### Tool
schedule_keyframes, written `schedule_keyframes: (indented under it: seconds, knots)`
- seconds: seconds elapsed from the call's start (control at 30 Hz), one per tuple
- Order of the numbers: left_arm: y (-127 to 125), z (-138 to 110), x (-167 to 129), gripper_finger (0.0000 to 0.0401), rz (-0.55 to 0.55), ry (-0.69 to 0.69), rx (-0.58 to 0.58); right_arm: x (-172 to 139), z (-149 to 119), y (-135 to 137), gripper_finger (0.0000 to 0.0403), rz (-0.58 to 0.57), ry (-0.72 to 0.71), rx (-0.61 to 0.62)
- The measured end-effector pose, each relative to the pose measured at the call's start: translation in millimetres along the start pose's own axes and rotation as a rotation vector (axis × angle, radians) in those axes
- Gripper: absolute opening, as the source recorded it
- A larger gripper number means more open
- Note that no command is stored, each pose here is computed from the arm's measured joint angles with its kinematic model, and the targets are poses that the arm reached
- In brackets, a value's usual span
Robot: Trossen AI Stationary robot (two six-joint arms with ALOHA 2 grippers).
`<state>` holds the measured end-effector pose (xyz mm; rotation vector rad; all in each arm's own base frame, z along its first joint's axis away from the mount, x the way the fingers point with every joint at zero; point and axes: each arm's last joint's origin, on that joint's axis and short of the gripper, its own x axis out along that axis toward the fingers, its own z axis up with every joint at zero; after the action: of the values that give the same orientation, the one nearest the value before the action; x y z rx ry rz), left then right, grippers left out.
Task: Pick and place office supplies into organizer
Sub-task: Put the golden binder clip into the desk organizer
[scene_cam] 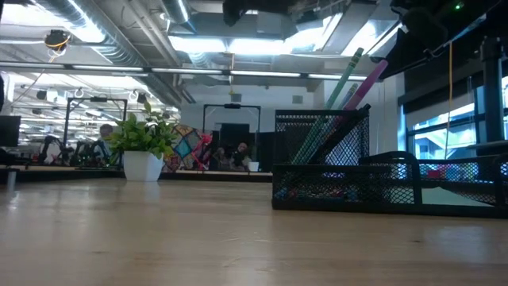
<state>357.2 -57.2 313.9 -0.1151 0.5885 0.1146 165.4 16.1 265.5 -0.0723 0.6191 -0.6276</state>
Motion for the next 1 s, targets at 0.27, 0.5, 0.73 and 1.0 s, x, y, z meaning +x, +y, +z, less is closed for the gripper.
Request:
schedule_keyframes:
  seconds: [0.27, 0.5, 0.73, 1.0]
  knots:
    - [-50.8, -16.5, 17.4, 0.0059, -0.042, -0.052, 0.08, 0.1, -0.2, 0.0, 0.0268, 0.0, 0.002, 0.047]
    - [-69.3, -39.7, 49.7, 0.0059, -0.028, -0.012, 0.115, 0.0, -0.6, 0.1, 0.0268, 0.006, 0.007, 0.065]
    - [-66.3, -62.5, 84.2, 0.0059, 0.02, 0.066, 0.135, 0.0, -1.1, 0.0, 0.0268, 0.006, 0.012, 0.068]
    - [-61.4, -81.8, 107.4, 0.0059, 0.049, 0.14, 0.123, 0.0, -2.9, -0.7, 0.0268, 0.001, 0.026, 0.051]
